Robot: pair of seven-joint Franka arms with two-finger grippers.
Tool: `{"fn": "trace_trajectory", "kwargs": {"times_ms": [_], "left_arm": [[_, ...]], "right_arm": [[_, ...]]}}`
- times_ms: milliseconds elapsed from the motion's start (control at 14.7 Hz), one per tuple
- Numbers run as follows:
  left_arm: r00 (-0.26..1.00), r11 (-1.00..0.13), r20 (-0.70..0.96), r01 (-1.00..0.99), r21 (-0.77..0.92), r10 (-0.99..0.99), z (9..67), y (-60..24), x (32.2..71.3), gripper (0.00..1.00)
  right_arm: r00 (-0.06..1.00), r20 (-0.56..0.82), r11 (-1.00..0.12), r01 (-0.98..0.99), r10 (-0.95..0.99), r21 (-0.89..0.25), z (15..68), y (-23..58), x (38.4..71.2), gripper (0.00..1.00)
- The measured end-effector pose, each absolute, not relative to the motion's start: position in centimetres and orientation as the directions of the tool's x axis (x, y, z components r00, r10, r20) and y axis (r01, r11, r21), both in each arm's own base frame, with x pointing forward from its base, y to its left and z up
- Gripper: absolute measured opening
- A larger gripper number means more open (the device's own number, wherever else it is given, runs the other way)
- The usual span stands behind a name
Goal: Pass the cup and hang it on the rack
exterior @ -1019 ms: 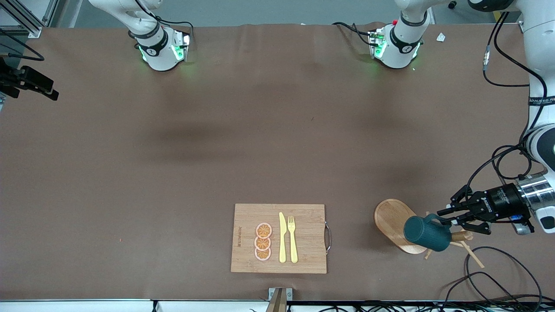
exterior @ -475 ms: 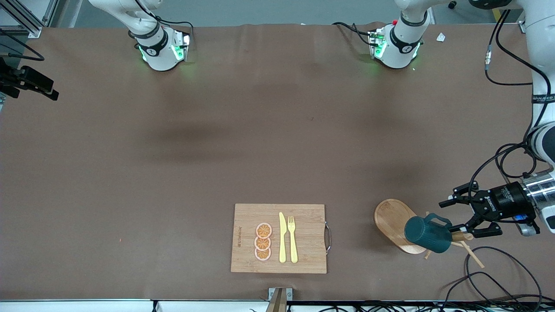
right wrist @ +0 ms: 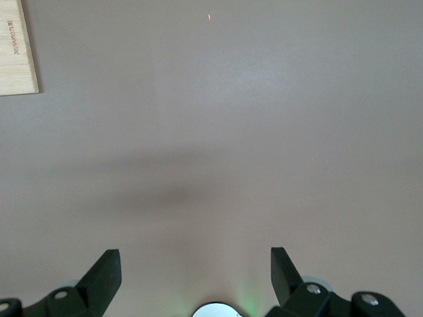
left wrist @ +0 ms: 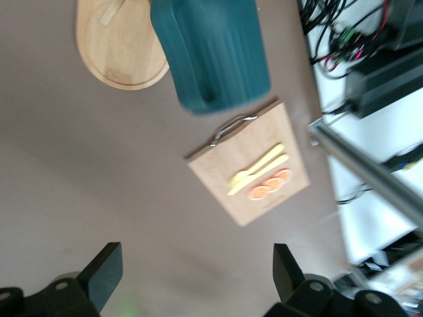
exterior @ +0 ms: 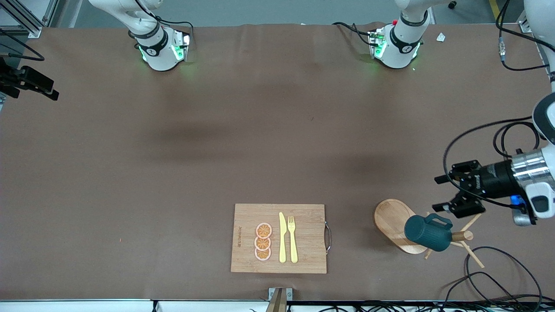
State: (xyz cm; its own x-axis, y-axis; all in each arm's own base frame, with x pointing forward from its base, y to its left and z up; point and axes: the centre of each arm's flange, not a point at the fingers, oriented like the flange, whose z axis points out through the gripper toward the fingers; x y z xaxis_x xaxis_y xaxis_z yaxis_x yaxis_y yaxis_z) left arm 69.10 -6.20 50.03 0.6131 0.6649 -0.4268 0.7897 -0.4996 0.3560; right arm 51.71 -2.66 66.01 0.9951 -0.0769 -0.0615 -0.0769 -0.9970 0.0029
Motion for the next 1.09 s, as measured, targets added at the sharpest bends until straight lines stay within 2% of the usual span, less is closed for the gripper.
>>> {"fn": "trace_trajectory", "kwargs": {"times_ms": [340,543,1086], "left_arm": [[0.781,-0.758,-0.158,0.624,0.189,0.604,54.1,-11.8,65.6,1.00],[0.864,-0.859,-0.035,0.504,0.088,0.502,56.2,-14.0,63.8,1.00],[0.954,-0.956,0.062,0.292,0.000,0.292,63.3,-13.1,59.3,1.00]], "right_arm": [[0.995,-0.062,-0.997,-0.077,-0.077,0.003,66.0,-2.7,51.7,1.00],[0.995,-0.062,-0.997,-0.077,-0.077,0.003,66.0,-2.7,51.7,1.00],[0.995,-0.062,-0.997,-0.077,-0.077,0.003,66.0,-2.7,51.7,1.00]]}}
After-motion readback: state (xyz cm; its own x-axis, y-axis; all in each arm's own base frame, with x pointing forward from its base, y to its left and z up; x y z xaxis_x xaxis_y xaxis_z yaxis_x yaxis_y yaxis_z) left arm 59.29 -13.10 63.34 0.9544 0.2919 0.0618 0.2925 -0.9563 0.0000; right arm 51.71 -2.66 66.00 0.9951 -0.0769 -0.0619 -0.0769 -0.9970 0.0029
